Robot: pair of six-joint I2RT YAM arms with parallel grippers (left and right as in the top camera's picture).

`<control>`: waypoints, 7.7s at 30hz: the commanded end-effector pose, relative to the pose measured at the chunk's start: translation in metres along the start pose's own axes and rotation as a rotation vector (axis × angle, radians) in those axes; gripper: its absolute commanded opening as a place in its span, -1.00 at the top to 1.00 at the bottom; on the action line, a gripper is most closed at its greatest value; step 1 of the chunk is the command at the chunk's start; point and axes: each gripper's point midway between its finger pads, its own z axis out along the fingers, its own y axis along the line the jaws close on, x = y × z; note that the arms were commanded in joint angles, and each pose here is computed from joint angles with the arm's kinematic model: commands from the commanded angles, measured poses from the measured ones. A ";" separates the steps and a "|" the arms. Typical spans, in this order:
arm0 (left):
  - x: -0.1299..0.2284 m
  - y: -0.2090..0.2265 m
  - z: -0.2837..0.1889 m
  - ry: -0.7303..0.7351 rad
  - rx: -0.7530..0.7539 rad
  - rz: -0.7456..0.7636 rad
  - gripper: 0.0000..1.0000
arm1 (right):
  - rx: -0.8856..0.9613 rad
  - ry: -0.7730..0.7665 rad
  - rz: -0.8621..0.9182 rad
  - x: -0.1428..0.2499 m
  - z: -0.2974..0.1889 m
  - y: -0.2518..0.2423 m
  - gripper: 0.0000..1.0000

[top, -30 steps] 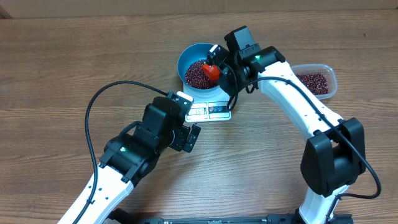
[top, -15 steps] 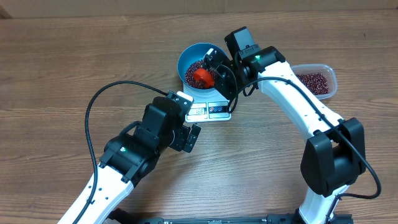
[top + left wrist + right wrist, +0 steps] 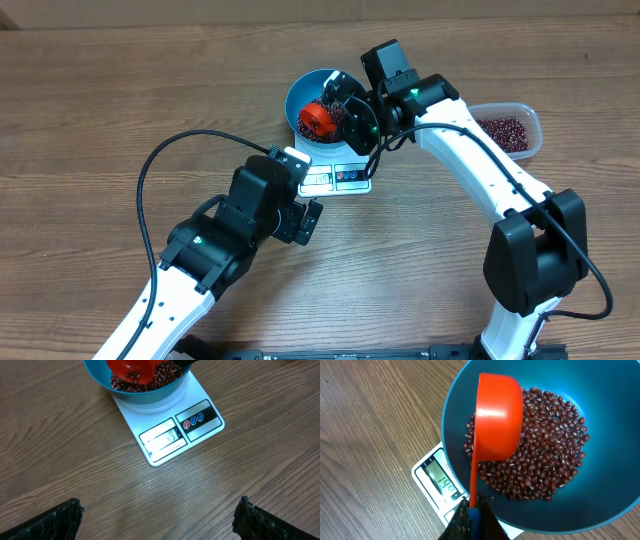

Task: Scoop item into bowl and weigh 150g on scale
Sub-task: 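Tilt the red cup into the blue bowl to pour beans, then move the red cup with the right gripper back into the tub, then lower the red cup into the bean tub and set it down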

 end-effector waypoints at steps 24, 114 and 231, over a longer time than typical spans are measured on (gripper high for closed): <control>-0.001 -0.001 0.001 0.000 0.009 0.014 -0.99 | -0.076 -0.065 0.253 -0.003 -0.038 -0.027 0.93; -0.001 -0.001 0.001 0.000 0.009 0.014 -0.99 | 0.481 0.171 0.861 0.198 -0.242 -0.168 0.93; -0.001 -0.001 0.001 0.000 0.009 0.014 -0.99 | 0.425 0.043 0.757 0.174 -0.236 -0.086 -1.00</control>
